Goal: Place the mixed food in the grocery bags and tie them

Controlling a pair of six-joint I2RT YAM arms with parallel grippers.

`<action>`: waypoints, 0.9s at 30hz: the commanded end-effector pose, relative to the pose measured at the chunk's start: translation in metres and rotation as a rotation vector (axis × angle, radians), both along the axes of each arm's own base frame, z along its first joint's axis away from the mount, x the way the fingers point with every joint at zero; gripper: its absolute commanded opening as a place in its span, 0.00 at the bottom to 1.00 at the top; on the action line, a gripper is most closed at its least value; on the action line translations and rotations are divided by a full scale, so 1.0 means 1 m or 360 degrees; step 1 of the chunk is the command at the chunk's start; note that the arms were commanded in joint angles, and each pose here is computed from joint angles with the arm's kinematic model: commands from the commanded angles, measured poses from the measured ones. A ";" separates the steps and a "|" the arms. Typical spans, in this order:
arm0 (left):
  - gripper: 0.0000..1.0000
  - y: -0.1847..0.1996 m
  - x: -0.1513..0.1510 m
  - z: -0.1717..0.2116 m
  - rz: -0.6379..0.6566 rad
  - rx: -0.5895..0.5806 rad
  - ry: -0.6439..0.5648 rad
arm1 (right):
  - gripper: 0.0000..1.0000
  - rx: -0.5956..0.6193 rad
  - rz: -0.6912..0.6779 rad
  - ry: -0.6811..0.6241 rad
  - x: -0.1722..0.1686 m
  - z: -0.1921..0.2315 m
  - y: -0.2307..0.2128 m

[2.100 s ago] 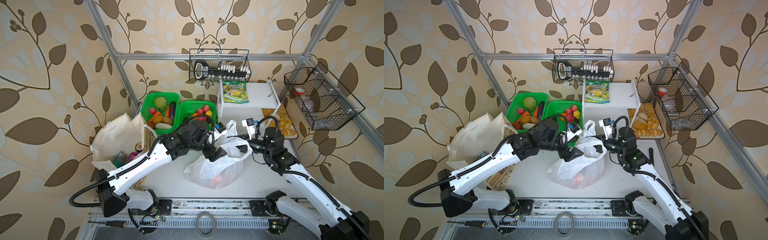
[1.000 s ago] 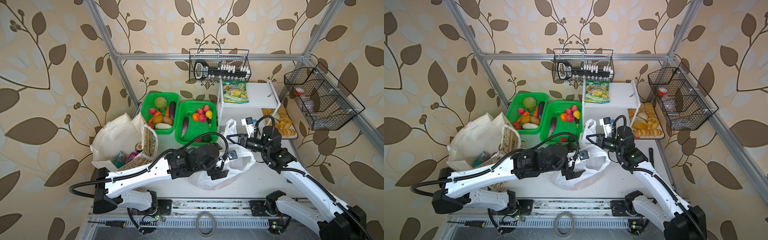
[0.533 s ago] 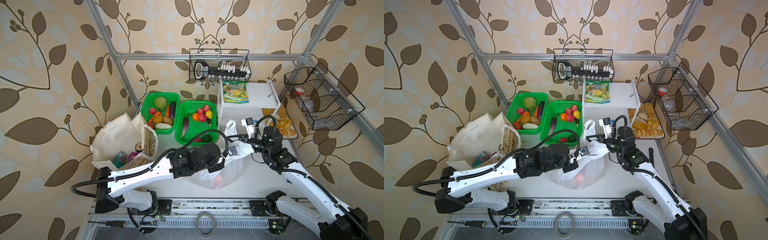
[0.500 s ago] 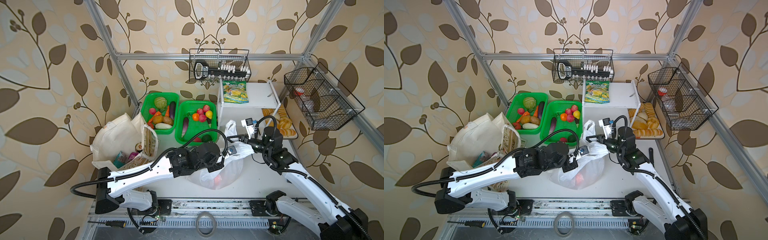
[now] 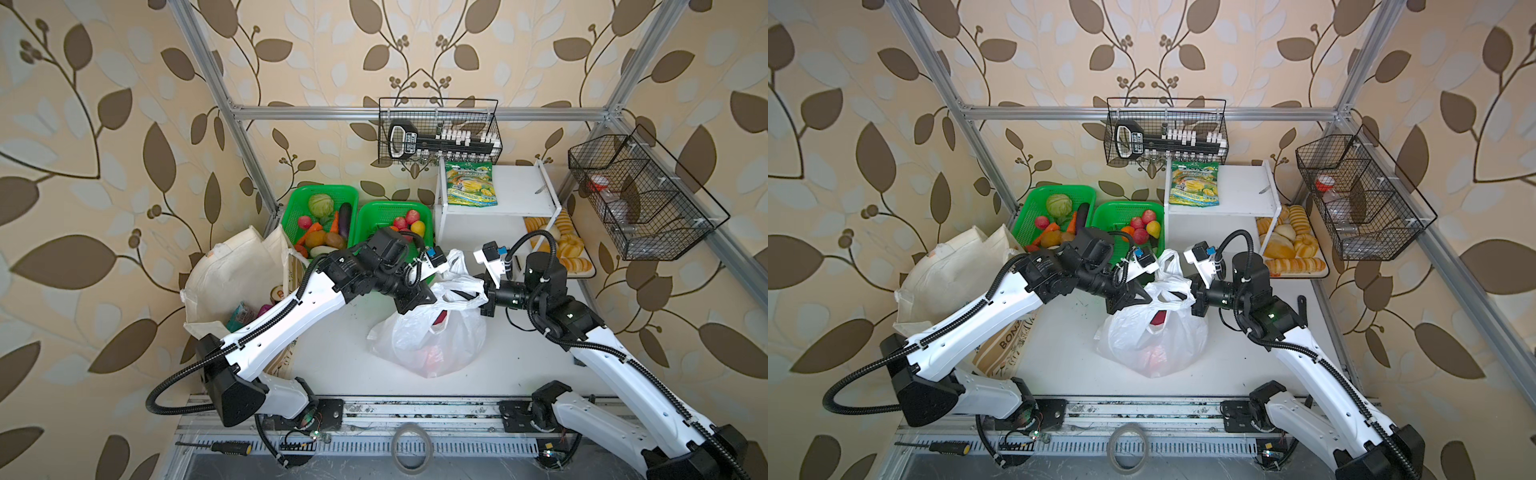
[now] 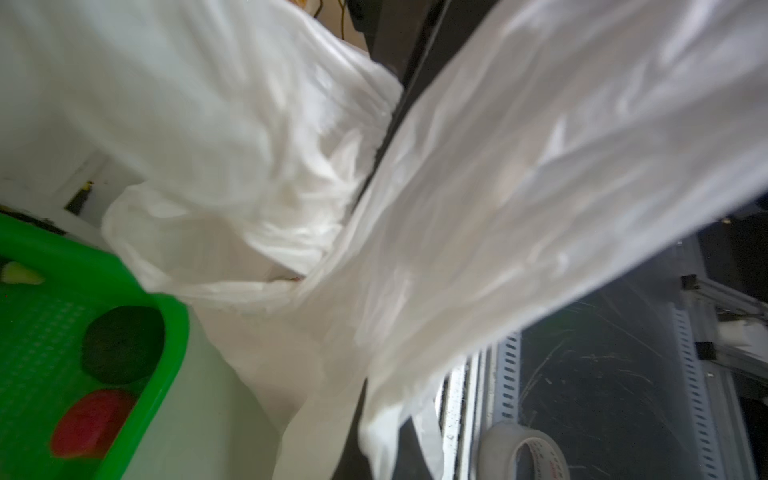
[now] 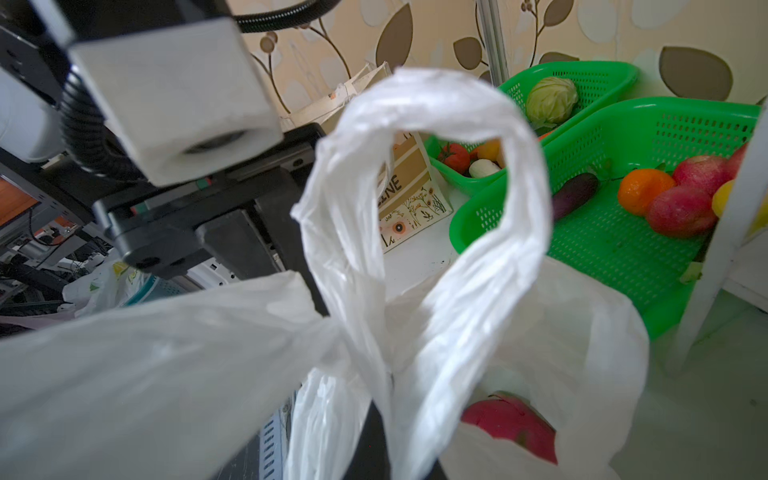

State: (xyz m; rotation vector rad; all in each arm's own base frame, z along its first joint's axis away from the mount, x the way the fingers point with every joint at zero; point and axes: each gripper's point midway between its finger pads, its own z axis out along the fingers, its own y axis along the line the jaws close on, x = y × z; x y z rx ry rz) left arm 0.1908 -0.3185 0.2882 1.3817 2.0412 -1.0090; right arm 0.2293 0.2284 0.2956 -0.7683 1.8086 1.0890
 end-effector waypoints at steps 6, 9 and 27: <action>0.00 0.000 -0.019 0.008 -0.0171 -0.0076 0.0334 | 0.03 -0.0122 0.0104 -0.0229 -0.009 0.006 0.007; 0.00 0.000 -0.010 0.009 -0.0131 -0.0113 0.0392 | 0.11 -0.0134 0.0110 -0.0241 -0.010 0.004 0.006; 0.00 -0.002 -0.006 0.016 -0.0214 -0.0268 0.0636 | 0.62 -0.0084 0.0204 -0.0323 -0.027 -0.007 -0.009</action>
